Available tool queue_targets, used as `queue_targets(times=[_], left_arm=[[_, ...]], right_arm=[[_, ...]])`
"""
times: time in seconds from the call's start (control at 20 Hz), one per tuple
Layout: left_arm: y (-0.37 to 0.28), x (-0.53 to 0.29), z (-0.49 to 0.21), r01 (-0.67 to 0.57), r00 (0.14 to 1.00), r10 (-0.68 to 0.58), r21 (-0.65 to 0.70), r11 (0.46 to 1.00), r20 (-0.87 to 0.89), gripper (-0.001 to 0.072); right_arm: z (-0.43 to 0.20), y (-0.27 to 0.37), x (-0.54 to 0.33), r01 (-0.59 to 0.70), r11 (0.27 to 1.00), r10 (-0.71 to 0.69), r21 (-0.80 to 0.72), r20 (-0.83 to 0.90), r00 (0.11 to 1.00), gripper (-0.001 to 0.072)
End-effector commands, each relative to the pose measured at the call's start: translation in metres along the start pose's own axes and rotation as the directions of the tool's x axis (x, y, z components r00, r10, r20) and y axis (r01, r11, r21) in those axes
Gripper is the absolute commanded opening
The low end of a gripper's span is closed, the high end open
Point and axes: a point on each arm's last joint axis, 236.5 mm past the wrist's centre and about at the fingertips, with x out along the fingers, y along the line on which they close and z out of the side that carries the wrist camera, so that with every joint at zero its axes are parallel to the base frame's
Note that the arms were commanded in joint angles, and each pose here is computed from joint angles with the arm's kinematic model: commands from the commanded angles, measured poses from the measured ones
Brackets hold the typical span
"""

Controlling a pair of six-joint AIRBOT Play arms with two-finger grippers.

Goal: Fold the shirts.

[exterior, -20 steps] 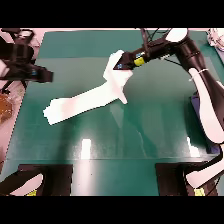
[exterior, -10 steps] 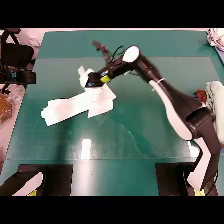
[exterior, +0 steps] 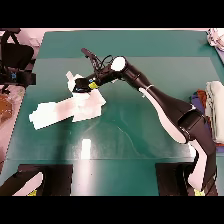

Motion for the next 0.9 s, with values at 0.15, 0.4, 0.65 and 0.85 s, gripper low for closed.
queue_targets(times=[0.15,0.4,0.65,0.85], left_arm=[[-0.024,0.063,-0.095,0.095,0.974,-0.105,-0.055,0.994,-0.202,0.0023],[-0.082,0.124,-0.144,0.295,0.923,-0.351,-0.299,0.908,-0.156,0.0022],[-0.136,0.166,-0.134,0.394,0.891,-0.442,-0.302,0.868,-0.109,0.0022],[-0.194,0.168,-0.11,0.462,0.873,-0.481,-0.179,0.869,-0.082,0.0022]], right_arm=[[0.049,0.037,-0.094,0.02,0.997,-0.005,-0.078,0.181,0.984,0.0019],[0.046,0.029,-0.158,0.118,0.987,-0.098,-0.11,0.171,0.98,0.0019],[0.02,0.014,-0.174,0.166,0.983,-0.161,-0.084,0.065,0.985,0.0019],[-0.011,-0.048,-0.196,0.423,0.906,-0.421,0.004,-0.07,0.904,0.0019]])
